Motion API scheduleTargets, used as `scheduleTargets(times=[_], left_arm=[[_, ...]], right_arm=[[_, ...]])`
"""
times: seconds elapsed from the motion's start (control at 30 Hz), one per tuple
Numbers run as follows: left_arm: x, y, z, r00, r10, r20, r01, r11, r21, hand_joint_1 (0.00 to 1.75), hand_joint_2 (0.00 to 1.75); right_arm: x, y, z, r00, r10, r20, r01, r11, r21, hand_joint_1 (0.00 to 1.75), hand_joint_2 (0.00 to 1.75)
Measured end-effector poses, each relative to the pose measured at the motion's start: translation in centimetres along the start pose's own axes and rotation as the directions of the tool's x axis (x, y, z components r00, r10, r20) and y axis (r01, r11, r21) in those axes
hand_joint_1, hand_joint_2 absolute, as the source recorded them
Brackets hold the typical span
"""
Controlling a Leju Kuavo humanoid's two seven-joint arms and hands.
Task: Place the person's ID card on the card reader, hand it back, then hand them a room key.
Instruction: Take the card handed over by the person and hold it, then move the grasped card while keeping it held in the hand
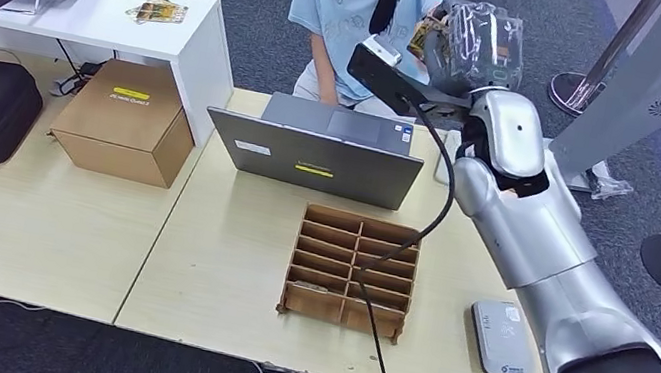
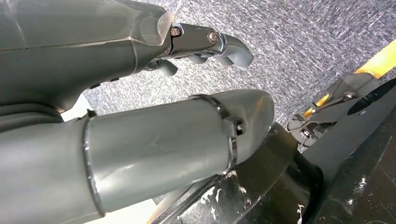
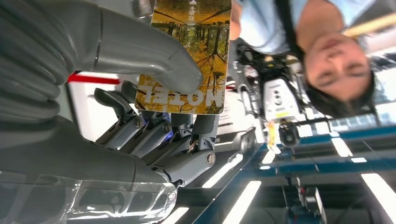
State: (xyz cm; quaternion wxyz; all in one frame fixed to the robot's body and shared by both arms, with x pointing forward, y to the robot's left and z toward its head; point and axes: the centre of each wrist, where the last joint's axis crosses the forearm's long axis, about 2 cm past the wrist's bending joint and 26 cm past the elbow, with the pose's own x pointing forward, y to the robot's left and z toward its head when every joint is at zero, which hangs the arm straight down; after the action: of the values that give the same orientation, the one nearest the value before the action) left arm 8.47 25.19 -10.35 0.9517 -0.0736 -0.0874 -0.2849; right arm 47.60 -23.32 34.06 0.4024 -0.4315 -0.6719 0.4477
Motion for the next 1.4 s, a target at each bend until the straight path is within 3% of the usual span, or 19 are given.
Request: scheduleTargets(times=[0.17, 0.3, 0.47, 0.6, 0.73, 0.87, 1.17, 1.4], left_arm=[[-1.1, -0.7, -0.1, 1.000, 0.016, -0.008, -0.016, 1.000, -0.005, 0.00, 0.00], [-1.6, -0.9, -0.1, 0.999, 0.039, -0.009, -0.039, 0.999, -0.005, 0.00, 0.00], [-2.4, -1.0, -0.1, 0.998, 0.065, -0.014, -0.066, 0.998, -0.003, 0.00, 0.00], [-3.2, -1.1, 0.0, 0.996, 0.084, -0.017, -0.084, 0.997, 0.000, 0.00, 0.00], [-3.8, -1.2, 0.0, 0.996, 0.092, -0.021, -0.092, 0.996, 0.008, 0.00, 0.00], [-3.9, -1.2, 0.0, 0.995, 0.099, -0.020, -0.098, 0.995, 0.017, 0.00, 0.00], [-4.3, -1.4, 0.0, 0.993, 0.111, -0.025, -0.111, 0.994, 0.027, 0.00, 0.00], [-4.5, -1.5, 0.0, 0.992, 0.119, -0.027, -0.118, 0.992, 0.036, 0.00, 0.00]], right_arm=[[-0.5, 1.4, 2.6, 0.987, -0.140, 0.074, 0.149, 0.981, -0.125, 1.75, 1.75], [-1.1, 1.8, 5.2, 0.931, -0.347, 0.113, 0.358, 0.928, -0.106, 1.75, 1.75], [-3.0, 1.4, 8.7, 0.769, -0.620, 0.156, 0.620, 0.783, 0.055, 1.75, 1.75], [-5.4, 1.0, 12.0, 0.630, -0.755, 0.183, 0.740, 0.655, 0.155, 1.75, 1.75], [-7.5, 0.2, 14.6, 0.546, -0.815, 0.193, 0.785, 0.579, 0.223, 1.75, 1.75], [-8.5, 0.2, 16.3, 0.503, -0.846, 0.176, 0.794, 0.533, 0.293, 1.75, 1.75], [-9.2, 1.7, 20.0, 0.444, -0.890, 0.103, 0.808, 0.448, 0.383, 1.75, 1.75], [-9.0, 3.0, 22.4, 0.446, -0.894, 0.047, 0.810, 0.426, 0.404, 1.75, 1.75]])
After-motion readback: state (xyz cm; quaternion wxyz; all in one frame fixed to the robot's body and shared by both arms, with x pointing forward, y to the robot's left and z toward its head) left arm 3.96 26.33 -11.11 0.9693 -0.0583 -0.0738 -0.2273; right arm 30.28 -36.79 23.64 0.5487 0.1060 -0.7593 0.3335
